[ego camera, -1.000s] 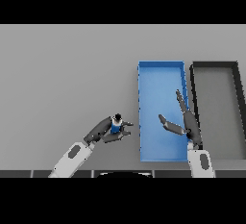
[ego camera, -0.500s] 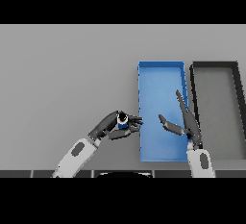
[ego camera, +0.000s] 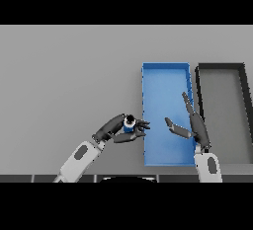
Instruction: Pick up the blue pipe and place it into the blue bin.
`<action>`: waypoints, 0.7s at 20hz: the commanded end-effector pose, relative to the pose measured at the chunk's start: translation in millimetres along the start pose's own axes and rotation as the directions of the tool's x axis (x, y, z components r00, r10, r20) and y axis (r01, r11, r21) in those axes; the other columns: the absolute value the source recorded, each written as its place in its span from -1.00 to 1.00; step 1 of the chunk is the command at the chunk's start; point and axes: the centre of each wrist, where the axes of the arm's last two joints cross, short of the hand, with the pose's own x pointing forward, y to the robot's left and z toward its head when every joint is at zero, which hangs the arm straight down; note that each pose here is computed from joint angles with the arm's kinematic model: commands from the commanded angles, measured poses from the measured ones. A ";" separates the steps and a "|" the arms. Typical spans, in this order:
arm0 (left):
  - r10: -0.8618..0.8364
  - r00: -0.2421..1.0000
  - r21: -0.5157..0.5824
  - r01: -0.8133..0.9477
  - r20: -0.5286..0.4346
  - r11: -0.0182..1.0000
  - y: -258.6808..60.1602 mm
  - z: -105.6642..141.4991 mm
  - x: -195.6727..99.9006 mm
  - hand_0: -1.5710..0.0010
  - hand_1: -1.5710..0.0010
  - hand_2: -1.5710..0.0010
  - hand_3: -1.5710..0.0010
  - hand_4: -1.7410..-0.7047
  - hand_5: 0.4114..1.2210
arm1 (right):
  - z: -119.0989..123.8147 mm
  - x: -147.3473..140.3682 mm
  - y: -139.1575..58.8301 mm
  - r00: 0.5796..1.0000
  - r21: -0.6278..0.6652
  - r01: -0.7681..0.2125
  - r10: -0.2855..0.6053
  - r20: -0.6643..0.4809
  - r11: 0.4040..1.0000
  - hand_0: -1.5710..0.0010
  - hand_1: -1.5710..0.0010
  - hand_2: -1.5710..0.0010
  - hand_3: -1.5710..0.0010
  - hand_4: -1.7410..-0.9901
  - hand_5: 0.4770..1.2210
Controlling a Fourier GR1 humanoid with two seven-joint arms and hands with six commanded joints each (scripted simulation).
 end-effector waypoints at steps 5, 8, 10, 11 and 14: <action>-0.008 1.000 0.006 0.008 -0.001 1.000 3.6 2.0 -1.4 -1.00 -1.00 -1.00 -1.00 -0.49 1.00 | -2.6 1.2 -2.3 1.000 -0.001 0.020 -0.020 0.020 1.000 1.00 0.98 0.99 1.00 0.46 -0.74; -0.012 1.000 0.000 0.012 -0.004 1.000 -1.8 0.7 -2.7 -1.00 -1.00 -1.00 -1.00 -0.49 1.00 | -5.9 19.2 -10.9 0.972 0.053 0.141 -0.148 0.180 0.989 1.00 0.98 0.96 1.00 0.51 -0.72; -0.019 1.000 -0.001 0.019 -0.009 1.000 0.4 0.2 -2.4 -1.00 -1.00 -1.00 -1.00 -0.49 1.00 | -12.2 37.3 -26.8 0.954 0.117 0.154 -0.179 0.242 0.981 1.00 0.99 0.97 1.00 0.52 -0.68; -0.016 1.000 0.001 0.016 -0.012 1.000 0.8 0.5 -0.6 -1.00 -1.00 -1.00 -1.00 -0.49 1.00 | -14.9 48.6 -32.2 0.952 0.160 0.129 -0.168 0.258 0.979 1.00 0.99 0.98 1.00 0.54 -0.69; -0.030 0.999 0.001 0.030 -0.016 1.000 4.0 2.2 -1.5 -1.00 -1.00 -1.00 -1.00 -0.48 1.00 | -14.9 81.2 -45.1 0.945 0.301 0.073 -0.162 0.283 0.951 1.00 0.99 0.99 1.00 0.50 -0.76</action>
